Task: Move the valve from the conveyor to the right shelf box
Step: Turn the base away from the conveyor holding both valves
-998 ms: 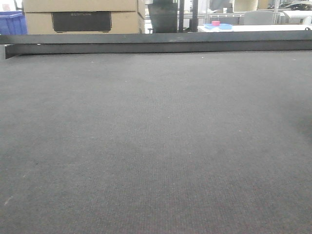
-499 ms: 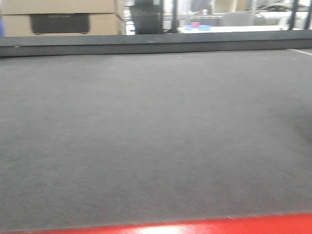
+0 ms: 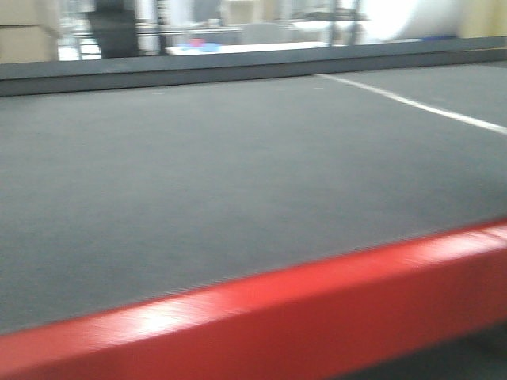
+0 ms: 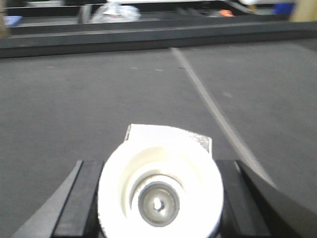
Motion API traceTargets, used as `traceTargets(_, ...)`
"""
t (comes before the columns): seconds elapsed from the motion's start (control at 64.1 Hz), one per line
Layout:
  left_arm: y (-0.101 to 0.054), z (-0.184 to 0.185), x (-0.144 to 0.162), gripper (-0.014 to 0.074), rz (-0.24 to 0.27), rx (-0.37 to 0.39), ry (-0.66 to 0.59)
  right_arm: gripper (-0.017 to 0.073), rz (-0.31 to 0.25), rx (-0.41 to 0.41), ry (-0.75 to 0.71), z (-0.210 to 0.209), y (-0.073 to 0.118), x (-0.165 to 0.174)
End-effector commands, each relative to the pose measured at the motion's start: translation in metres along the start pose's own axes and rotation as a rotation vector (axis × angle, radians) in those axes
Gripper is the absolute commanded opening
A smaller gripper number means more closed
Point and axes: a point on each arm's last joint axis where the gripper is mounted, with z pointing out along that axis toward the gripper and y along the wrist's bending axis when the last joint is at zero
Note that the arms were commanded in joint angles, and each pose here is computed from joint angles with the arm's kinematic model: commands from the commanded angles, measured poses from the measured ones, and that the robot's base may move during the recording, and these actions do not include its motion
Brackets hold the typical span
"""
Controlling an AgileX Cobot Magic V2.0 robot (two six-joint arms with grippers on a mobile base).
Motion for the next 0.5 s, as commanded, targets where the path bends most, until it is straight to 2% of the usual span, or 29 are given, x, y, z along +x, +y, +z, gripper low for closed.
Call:
traceTargets(0.0,0.0,-0.0036,-0.0083,-0.0111,-0.011,0.0,-0.072,-0.0162,-0.009,0.005,-0.097,-0.0042,-0.0002,-0.0102)
traceTargets(0.484,0.0,-0.0036,-0.0083,-0.0111,-0.011,0.0,-0.072,-0.0162,-0.009,0.005,-0.097,-0.0042,-0.0002,-0.0102)
